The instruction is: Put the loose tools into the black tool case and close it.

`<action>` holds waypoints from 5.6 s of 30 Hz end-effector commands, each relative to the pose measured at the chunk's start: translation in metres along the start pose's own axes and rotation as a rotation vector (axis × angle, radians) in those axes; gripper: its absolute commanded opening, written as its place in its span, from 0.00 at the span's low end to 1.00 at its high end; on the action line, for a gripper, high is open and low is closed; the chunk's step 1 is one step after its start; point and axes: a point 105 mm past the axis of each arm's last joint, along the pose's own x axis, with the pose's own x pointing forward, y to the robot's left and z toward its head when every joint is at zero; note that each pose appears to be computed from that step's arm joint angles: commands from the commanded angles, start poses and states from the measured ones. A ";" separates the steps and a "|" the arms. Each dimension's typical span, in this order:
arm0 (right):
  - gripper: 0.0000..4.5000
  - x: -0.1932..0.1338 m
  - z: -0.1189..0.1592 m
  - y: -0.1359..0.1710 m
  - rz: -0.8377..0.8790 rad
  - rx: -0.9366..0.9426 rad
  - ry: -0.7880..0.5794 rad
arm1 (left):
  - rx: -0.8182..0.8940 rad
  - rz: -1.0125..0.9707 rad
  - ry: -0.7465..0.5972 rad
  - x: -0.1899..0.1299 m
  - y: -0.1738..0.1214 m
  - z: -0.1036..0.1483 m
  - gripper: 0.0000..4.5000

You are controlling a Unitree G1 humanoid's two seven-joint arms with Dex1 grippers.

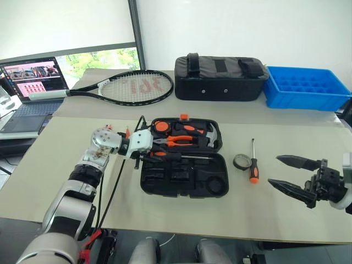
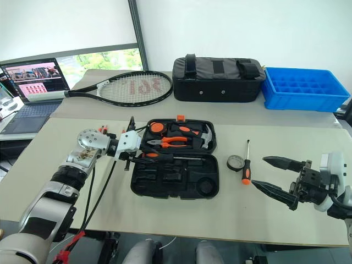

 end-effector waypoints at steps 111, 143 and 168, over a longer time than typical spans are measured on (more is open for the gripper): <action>1.00 0.045 -0.050 -0.020 -0.523 0.084 0.264 | -0.224 0.083 -0.252 -0.063 -0.005 0.074 1.00; 0.01 0.057 -0.069 -0.041 -0.790 0.193 0.433 | -0.143 -0.020 -0.073 -0.082 -0.040 0.084 1.00; 0.22 0.062 -0.072 -0.036 -0.738 0.191 0.467 | -0.125 -0.011 -0.073 -0.086 -0.042 0.081 1.00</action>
